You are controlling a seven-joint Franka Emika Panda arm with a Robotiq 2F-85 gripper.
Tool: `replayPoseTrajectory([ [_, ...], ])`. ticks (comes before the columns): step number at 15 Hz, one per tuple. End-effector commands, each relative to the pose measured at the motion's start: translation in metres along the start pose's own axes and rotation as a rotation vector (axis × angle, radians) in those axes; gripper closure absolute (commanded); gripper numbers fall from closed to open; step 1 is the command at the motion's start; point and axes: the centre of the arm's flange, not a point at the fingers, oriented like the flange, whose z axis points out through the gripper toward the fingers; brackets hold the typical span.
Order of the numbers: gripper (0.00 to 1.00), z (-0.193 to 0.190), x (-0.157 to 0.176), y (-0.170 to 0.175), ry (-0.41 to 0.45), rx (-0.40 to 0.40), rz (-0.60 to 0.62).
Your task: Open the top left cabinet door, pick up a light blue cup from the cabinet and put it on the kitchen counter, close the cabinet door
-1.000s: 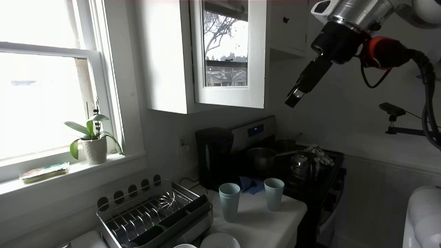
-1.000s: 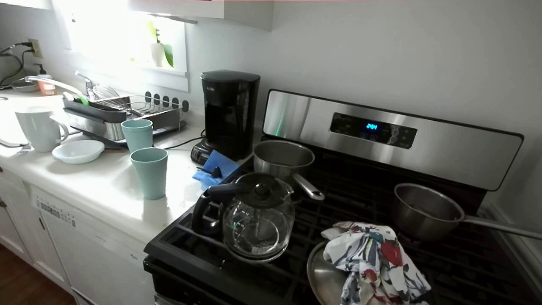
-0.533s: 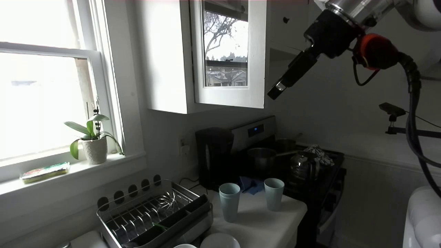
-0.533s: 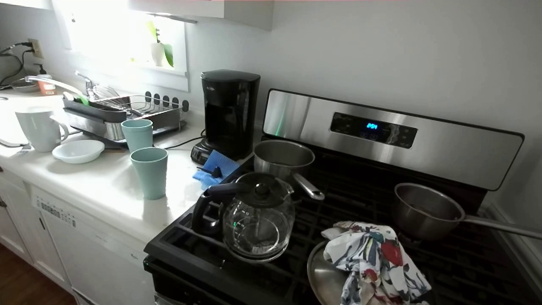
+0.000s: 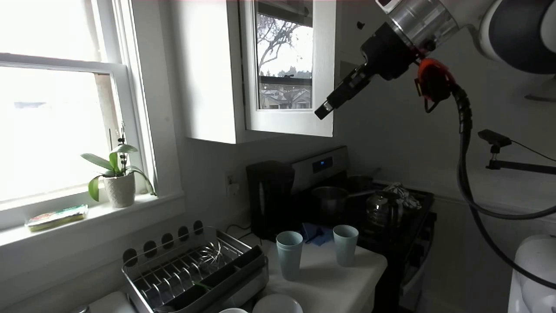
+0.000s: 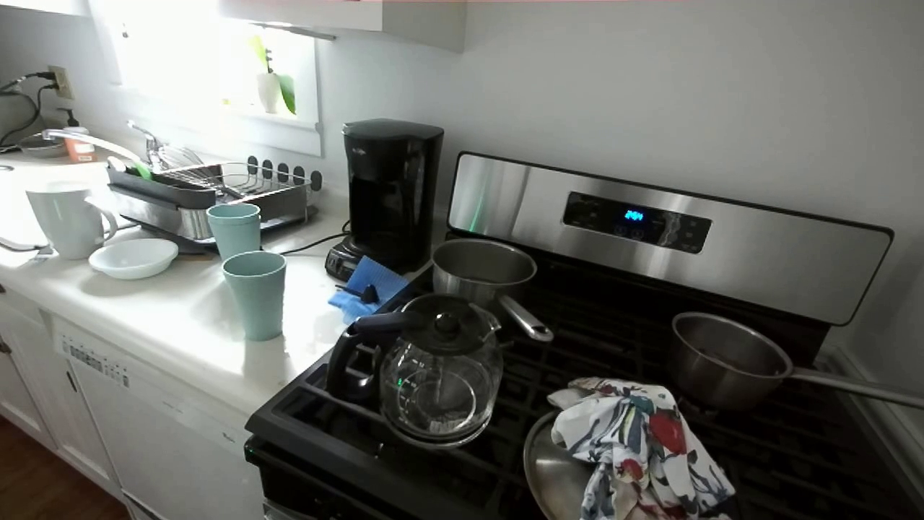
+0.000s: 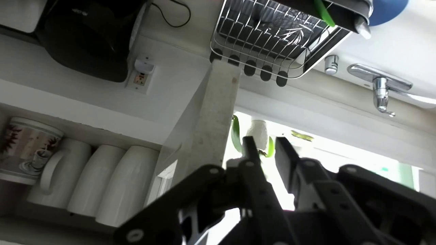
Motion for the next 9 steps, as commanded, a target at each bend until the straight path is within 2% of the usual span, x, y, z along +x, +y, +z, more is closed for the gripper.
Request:
replayPoseTrajectory([
  [1, 1.00, 0.007, 0.000, 0.001, 0.040, -0.052, 0.001],
  [9, 1.00, 0.008, -0.008, 0.037, 0.035, -0.288, 0.068],
])
